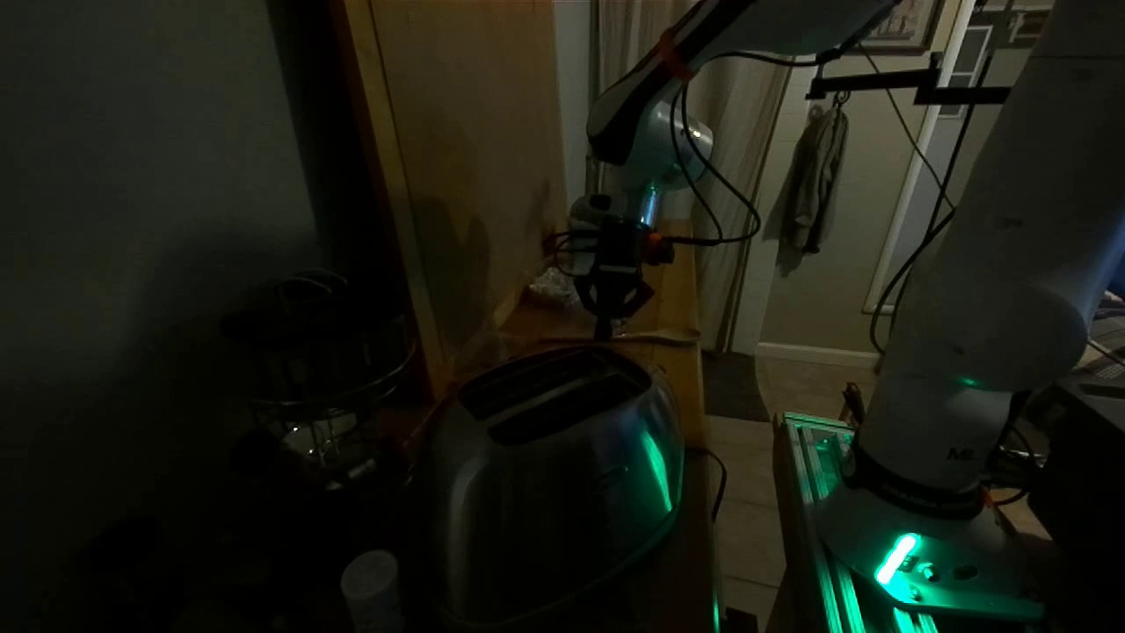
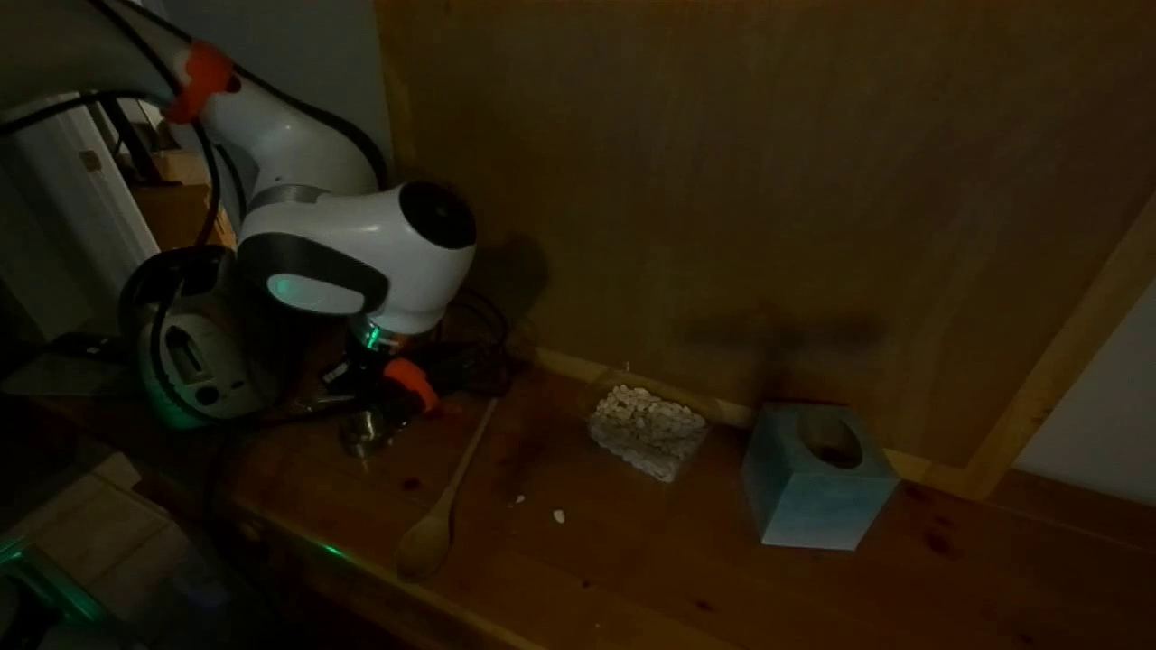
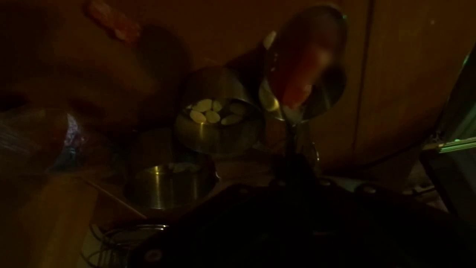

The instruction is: Put the orange objects on the silver spoon then use the spoon to place the objects in the small measuring cup.

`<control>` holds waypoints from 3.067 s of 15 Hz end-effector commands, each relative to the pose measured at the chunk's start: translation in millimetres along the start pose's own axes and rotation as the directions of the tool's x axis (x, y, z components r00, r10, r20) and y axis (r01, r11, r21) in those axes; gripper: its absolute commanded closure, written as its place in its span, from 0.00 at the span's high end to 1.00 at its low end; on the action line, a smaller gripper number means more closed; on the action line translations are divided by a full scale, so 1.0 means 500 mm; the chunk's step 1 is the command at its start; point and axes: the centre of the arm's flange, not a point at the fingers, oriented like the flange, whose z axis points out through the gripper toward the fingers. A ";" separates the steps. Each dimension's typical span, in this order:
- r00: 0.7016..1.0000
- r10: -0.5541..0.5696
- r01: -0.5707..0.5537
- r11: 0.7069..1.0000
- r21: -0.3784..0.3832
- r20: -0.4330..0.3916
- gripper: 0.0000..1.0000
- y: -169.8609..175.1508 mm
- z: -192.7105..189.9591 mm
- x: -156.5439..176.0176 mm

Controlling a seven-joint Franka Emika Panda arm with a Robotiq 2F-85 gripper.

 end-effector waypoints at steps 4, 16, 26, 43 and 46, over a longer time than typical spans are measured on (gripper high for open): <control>0.988 0.018 -0.007 0.997 0.073 -0.156 0.04 -0.037 0.013 0.013; 0.956 -0.023 0.053 0.994 0.098 -0.293 0.04 -0.042 0.060 0.005; 0.916 -0.057 0.087 0.995 0.057 -0.398 0.05 -0.023 0.091 -0.018; 0.868 -0.008 0.032 0.999 0.040 -0.496 0.04 0.006 0.092 -0.079; 0.847 0.015 0.020 0.998 0.060 -0.532 0.04 0.005 0.097 -0.085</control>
